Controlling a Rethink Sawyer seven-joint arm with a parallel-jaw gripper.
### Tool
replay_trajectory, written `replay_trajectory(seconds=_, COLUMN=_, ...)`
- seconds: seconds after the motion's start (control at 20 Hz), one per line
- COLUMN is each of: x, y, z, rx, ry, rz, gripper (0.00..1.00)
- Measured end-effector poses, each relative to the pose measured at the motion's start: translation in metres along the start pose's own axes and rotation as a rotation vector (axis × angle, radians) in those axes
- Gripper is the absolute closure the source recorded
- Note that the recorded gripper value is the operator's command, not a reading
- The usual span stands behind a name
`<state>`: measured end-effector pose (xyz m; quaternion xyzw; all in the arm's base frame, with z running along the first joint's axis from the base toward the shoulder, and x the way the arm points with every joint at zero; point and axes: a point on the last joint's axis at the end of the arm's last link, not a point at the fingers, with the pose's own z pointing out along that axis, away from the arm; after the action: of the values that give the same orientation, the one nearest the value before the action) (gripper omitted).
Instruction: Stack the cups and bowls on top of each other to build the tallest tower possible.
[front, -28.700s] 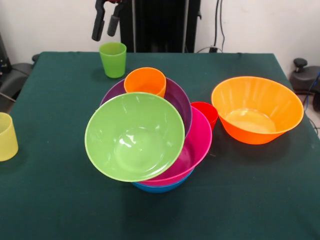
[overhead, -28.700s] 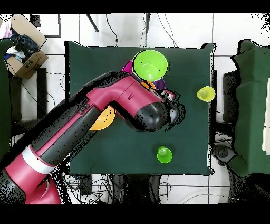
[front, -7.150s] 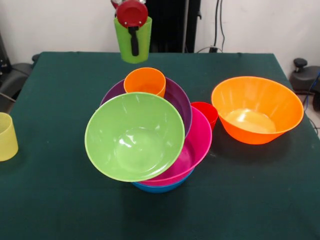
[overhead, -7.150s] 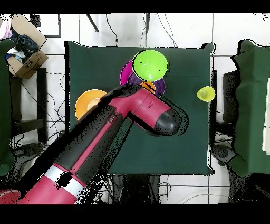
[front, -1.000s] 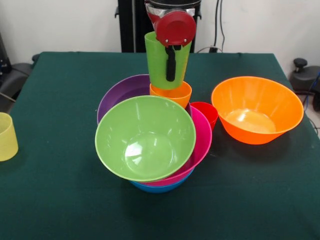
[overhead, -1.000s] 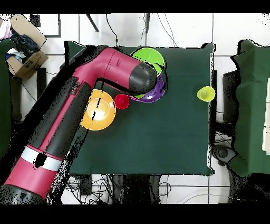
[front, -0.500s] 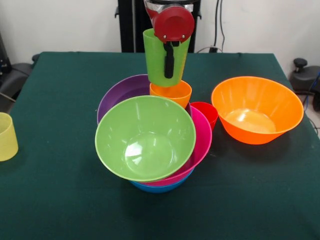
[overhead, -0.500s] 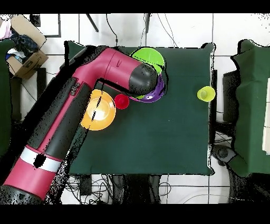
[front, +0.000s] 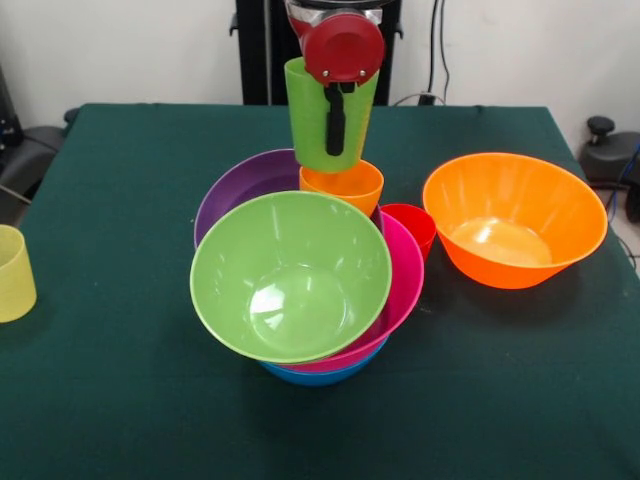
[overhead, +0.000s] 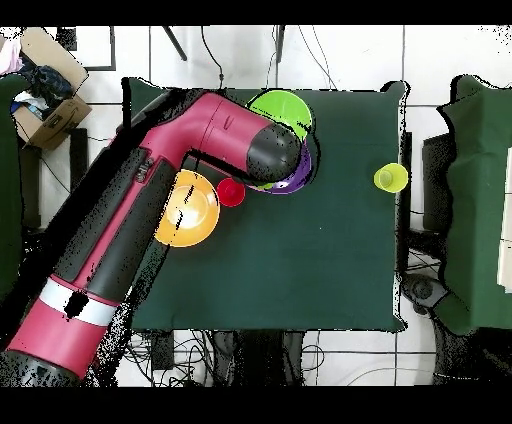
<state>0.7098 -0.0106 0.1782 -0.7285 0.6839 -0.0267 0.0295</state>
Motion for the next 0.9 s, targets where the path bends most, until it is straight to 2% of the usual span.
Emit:
replay_trajectory(seconds=0.55, x=0.003, y=0.009, z=0.005, rx=0.0, ry=-0.013, rz=0.03, gripper=1.0)
replay_trajectory(seconds=0.9, x=-0.003, y=0.008, z=0.011, rx=0.023, ry=-0.05, rz=0.05, gripper=1.0)
